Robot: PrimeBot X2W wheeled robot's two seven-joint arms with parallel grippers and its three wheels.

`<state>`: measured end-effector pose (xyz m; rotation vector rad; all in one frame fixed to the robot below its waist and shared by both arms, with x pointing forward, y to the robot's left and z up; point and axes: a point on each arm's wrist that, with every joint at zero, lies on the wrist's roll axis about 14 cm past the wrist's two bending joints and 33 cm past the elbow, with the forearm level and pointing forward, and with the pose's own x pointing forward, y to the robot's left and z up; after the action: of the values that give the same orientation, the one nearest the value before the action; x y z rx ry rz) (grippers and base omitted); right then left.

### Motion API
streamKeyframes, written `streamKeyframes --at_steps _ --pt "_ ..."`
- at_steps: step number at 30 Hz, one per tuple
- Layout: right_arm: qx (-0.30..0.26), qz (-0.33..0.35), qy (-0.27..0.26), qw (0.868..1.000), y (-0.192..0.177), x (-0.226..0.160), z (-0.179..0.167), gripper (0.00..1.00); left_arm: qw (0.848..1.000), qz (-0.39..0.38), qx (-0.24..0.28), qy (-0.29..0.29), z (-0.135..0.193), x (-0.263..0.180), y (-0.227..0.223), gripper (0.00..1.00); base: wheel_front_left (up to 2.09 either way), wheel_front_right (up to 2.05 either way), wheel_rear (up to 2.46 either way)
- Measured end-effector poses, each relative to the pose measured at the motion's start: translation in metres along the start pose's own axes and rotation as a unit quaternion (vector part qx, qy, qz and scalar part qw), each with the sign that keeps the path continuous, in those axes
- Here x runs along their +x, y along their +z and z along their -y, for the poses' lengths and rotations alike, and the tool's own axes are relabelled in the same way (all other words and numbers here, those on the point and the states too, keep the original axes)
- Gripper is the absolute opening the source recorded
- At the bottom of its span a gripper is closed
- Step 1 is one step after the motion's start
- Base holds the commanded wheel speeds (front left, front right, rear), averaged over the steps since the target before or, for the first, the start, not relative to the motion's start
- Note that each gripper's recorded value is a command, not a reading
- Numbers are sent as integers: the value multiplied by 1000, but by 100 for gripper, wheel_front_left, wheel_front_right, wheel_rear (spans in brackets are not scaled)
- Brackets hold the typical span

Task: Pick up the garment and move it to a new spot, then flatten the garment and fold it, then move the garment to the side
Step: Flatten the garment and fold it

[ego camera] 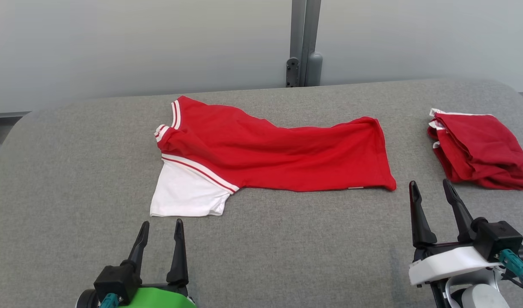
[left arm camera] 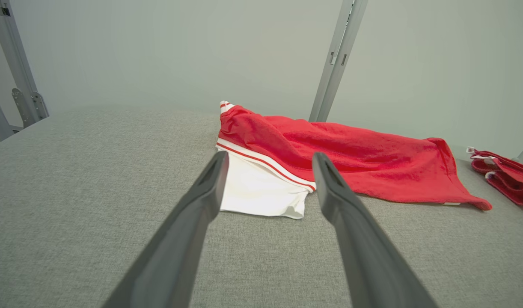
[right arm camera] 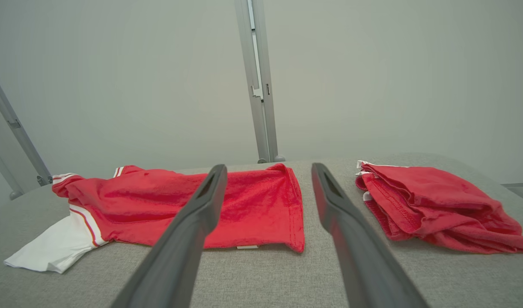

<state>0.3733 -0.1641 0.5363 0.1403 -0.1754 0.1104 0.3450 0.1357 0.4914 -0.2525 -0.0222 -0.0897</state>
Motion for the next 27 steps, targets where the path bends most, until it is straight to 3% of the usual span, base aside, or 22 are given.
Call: streamKeyframes --at_steps 21,27 --pt "8 -15 5 1000 -10 0 -4 100 1000 6 1 4 -3 0 4 100 0 0 0" --pt "10 -23 3 1000 -16 2 -3 100 1000 -24 15 10 -12 7 -11 100 0 0 0"
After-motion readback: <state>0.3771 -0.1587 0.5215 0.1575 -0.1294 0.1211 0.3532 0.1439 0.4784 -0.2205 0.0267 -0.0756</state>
